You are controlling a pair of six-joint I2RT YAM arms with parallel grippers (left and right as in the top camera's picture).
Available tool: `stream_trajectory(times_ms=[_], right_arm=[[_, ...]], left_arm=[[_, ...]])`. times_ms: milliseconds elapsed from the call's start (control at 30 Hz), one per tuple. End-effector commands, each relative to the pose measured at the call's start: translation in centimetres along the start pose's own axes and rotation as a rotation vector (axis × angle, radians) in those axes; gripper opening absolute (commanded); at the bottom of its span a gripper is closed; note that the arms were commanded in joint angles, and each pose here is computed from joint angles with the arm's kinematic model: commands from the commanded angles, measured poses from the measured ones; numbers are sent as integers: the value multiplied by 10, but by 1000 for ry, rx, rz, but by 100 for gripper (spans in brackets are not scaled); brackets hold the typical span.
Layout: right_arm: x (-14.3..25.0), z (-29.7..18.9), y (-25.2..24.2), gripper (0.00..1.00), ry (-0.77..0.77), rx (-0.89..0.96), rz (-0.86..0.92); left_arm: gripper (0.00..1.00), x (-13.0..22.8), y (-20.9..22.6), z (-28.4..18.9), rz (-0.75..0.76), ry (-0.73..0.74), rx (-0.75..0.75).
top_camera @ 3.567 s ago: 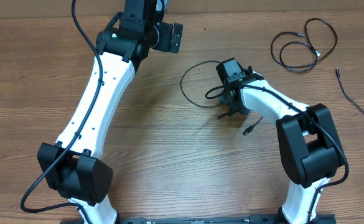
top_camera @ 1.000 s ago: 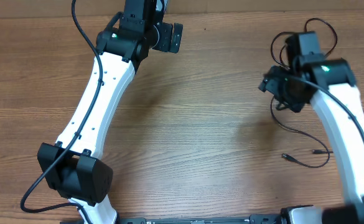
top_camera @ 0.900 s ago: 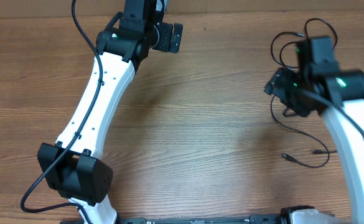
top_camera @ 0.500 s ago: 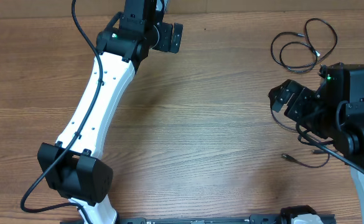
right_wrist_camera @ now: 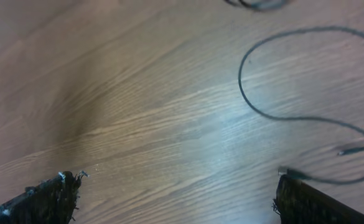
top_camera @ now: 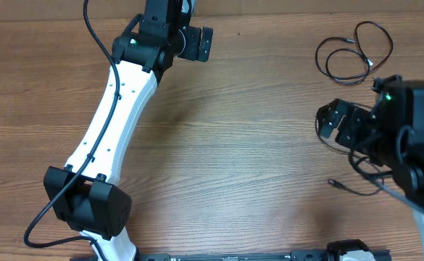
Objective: Untangle cables
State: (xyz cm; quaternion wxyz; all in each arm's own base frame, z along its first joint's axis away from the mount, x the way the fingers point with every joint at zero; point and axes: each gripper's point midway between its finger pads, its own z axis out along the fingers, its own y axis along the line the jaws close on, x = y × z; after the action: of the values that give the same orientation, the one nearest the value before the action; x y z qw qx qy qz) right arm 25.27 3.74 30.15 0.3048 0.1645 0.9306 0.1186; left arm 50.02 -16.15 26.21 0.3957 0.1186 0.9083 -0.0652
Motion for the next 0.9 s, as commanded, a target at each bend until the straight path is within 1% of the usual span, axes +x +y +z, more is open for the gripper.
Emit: stream_trajectory(times_ms=[0, 133, 400, 533, 667, 867], right_arm=[[10, -5, -9, 100, -41, -1, -72], [27, 0, -20, 100, -116, -20, -85], [47, 11, -31, 100, -393, -136, -153], [62, 17, -42, 100, -463, -150, -165], [61, 20, -54, 100, -545, -118, -148], [56, 25, -53, 100, -630, -149, -144]], left_arm=[[100, -11, 0, -12, -13, -36, 11], [99, -11, 0, -12, -13, -36, 11], [99, -11, 0, -12, -13, -36, 10], [99, -11, 0, -12, -13, -36, 11], [99, -11, 0, -12, -13, -36, 11], [100, -11, 0, -12, -13, -36, 11]])
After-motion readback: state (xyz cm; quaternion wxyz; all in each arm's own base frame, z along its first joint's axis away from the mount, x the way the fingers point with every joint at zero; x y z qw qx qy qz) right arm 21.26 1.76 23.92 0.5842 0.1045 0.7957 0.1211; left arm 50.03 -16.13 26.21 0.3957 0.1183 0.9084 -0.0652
